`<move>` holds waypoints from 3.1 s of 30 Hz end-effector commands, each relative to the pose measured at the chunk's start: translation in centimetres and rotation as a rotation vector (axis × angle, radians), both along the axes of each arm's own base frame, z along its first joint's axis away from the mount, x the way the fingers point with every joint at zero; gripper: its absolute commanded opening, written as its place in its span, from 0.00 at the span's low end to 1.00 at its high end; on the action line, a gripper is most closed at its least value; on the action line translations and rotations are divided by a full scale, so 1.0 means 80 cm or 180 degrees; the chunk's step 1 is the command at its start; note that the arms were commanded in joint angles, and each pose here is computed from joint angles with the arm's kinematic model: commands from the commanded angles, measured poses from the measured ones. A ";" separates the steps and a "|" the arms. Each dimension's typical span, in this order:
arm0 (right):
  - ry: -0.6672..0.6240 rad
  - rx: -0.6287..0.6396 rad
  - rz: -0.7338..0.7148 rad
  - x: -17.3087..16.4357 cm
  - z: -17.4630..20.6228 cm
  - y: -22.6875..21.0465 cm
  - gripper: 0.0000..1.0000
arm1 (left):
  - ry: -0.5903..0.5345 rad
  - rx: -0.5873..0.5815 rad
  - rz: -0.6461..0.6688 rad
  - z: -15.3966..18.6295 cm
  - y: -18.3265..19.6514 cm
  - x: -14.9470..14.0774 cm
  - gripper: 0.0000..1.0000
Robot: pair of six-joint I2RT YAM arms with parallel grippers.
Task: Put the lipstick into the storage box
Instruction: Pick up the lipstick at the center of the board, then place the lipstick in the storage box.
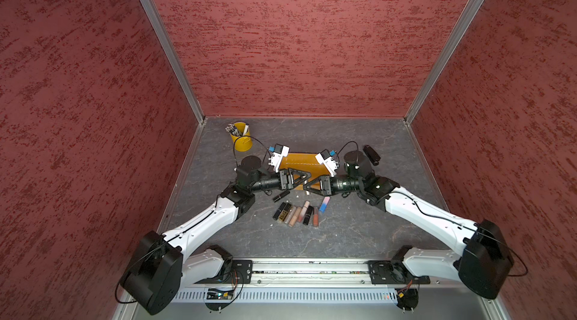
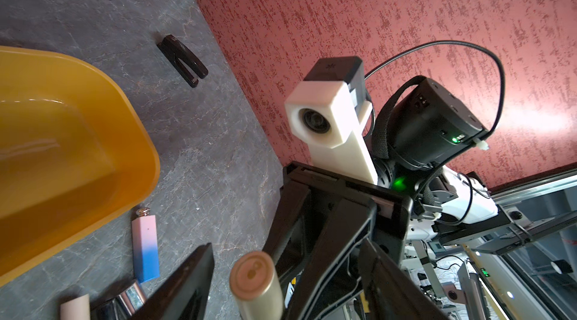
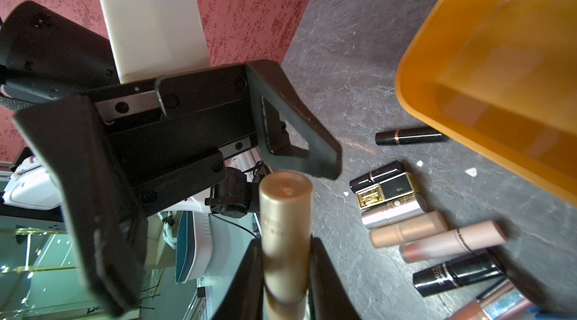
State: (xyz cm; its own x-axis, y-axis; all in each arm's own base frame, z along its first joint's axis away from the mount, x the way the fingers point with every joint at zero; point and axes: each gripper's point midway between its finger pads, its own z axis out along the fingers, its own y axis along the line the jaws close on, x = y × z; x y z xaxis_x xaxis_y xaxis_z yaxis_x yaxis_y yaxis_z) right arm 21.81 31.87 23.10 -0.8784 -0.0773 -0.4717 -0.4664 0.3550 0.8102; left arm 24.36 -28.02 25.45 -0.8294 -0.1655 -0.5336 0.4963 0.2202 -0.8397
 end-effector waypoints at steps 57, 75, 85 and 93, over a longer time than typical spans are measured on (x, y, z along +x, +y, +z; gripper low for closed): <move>-0.0193 -0.1126 -0.1070 0.048 -0.025 -0.104 0.70 | 0.0515 0.2800 0.0580 -0.127 0.044 0.116 0.06; 0.0073 -0.1940 -0.1183 0.055 -0.098 -0.135 0.70 | 0.0911 0.3864 0.0509 -0.235 0.067 0.187 0.12; 0.0238 -0.1921 -0.1130 0.046 -0.120 -0.132 0.70 | 0.1022 0.3958 0.0499 -0.266 0.077 0.203 0.12; 0.0455 -0.1719 -0.1011 0.035 -0.147 -0.118 0.70 | 0.1050 0.3941 0.0459 -0.276 0.070 0.210 0.14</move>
State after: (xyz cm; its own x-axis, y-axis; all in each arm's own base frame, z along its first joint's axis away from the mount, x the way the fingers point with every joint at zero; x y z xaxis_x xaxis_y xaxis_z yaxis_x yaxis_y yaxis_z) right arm 24.34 21.33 11.28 -0.9480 -0.0147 -0.3178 -0.1694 0.8689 0.4650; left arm 40.67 -22.24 3.41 -0.9698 0.1792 -0.1656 0.2001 0.9725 -0.1189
